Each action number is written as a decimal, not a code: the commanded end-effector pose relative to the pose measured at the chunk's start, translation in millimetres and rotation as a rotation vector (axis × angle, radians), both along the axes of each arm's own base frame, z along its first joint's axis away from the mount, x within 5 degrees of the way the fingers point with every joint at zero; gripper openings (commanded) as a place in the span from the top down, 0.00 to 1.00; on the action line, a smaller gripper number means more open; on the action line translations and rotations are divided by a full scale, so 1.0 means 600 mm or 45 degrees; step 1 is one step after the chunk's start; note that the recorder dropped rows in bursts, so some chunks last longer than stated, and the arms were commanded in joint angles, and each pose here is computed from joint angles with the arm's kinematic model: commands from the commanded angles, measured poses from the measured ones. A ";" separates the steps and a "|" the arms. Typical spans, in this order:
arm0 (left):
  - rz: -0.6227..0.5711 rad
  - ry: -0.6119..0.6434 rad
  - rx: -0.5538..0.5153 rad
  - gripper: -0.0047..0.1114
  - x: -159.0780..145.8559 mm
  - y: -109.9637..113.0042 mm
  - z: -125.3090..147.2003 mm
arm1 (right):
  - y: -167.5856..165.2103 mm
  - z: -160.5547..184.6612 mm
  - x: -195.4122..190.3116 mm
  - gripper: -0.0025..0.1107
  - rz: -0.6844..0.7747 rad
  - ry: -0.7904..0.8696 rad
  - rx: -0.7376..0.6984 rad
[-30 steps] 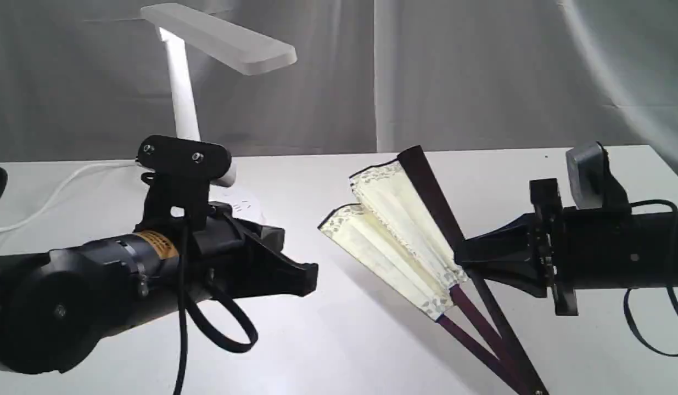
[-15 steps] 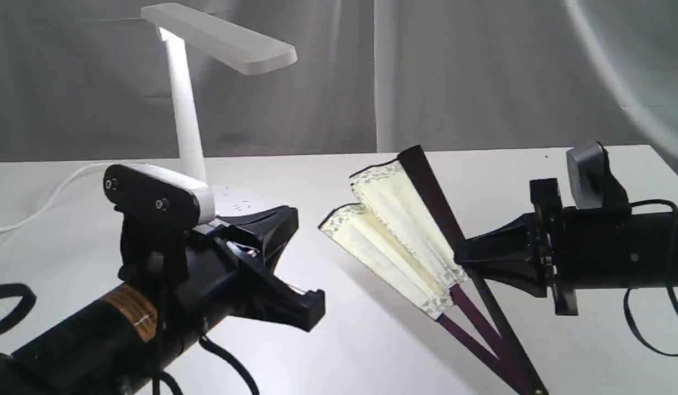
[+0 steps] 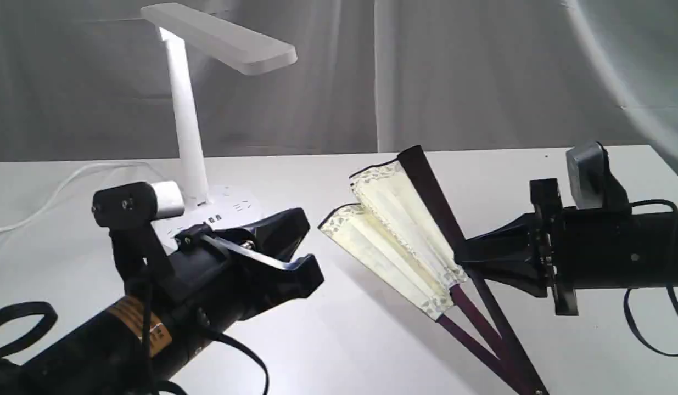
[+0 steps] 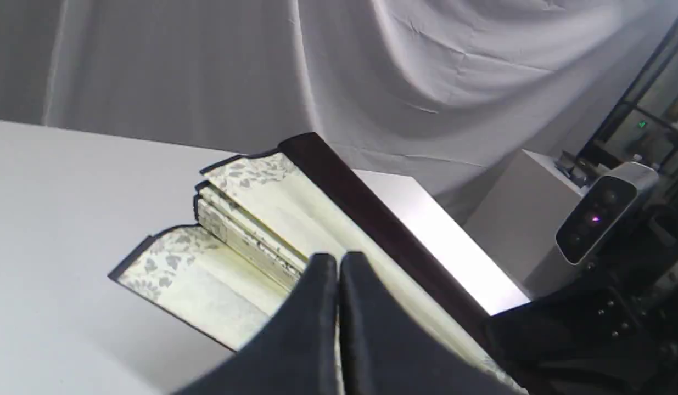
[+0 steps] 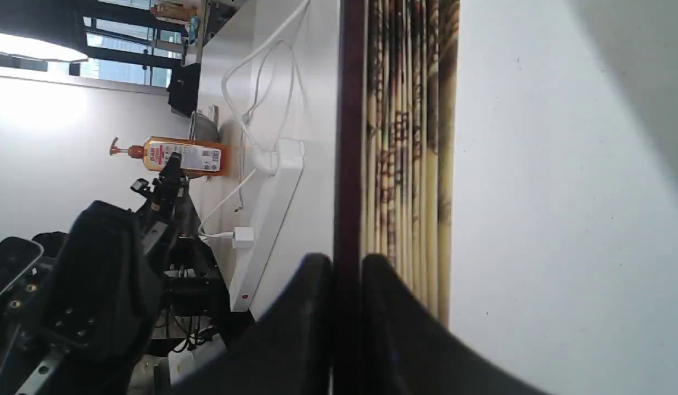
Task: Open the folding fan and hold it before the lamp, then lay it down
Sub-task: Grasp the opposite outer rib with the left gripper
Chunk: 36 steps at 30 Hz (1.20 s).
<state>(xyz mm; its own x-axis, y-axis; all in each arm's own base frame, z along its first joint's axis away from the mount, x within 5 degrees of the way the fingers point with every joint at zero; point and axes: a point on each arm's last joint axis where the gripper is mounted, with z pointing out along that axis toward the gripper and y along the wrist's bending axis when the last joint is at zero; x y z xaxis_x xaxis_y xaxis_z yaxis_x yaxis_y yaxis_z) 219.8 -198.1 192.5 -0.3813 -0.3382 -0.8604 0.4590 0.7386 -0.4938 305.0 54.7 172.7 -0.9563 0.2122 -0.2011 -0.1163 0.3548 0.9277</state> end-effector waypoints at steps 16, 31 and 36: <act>0.177 0.339 -0.499 0.91 0.021 -0.007 -0.095 | -0.003 0.008 -0.002 0.98 0.001 -0.035 0.012; 0.253 0.659 -0.880 0.52 0.045 0.001 -0.155 | -0.003 0.008 -0.002 0.98 0.003 -0.041 0.011; 0.172 0.747 -0.977 0.52 0.079 0.001 -0.162 | -0.003 0.008 -0.002 0.98 0.005 -0.045 0.009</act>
